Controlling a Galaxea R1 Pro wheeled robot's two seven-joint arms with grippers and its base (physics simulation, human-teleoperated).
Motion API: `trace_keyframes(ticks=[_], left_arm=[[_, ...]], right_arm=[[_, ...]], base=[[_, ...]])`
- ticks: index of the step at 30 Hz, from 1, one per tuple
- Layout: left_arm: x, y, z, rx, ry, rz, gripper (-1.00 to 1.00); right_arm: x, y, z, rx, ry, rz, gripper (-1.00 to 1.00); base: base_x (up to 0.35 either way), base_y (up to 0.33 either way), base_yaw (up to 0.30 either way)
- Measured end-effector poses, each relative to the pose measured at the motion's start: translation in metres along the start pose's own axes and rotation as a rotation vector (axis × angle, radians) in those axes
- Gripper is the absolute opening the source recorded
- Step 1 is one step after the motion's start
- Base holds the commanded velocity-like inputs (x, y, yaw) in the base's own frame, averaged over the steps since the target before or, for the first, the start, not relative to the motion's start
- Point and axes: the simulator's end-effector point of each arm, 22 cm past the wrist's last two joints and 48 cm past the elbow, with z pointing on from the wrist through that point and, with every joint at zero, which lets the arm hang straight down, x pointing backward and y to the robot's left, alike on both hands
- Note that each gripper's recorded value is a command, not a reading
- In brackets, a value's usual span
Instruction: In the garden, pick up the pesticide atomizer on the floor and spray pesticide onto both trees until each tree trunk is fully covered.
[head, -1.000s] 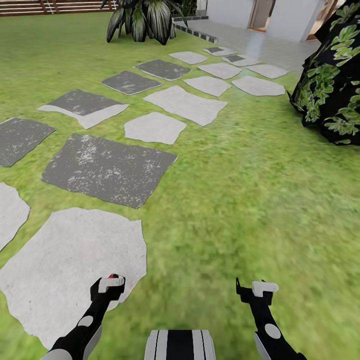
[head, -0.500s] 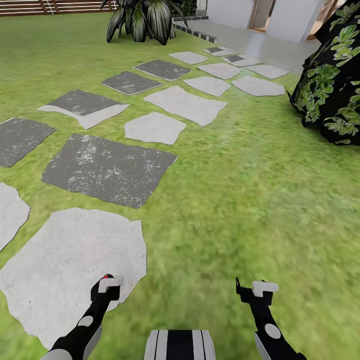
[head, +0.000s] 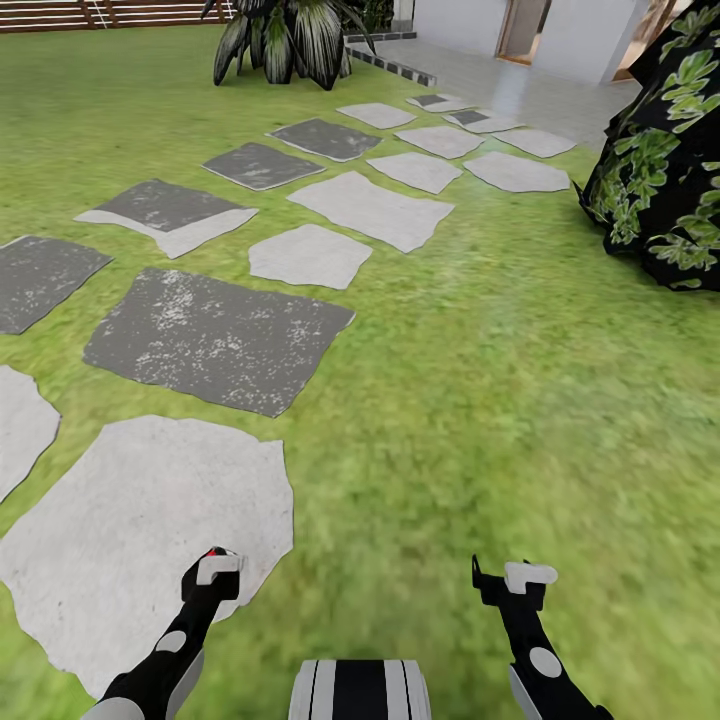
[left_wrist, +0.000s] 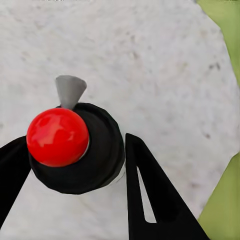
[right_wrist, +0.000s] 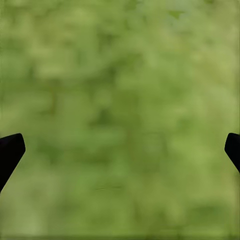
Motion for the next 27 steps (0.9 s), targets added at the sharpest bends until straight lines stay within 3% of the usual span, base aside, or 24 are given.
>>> trace_keyframes(ticks=[15,27], left_arm=[[-0.028,0.001,-0.005,0.0,-0.048,-0.004,-1.0],[-0.027,0.002,-0.006,-0.002,-0.045,-0.014,-1.0]], right_arm=[[-0.027,-0.002,-0.004,0.002,-0.048,0.008,1.0],[-0.027,0.002,-0.005,-0.002,-0.048,0.011,1.0]], base=[[0.0,0.0,0.0],[0.0,0.0,0.0]])
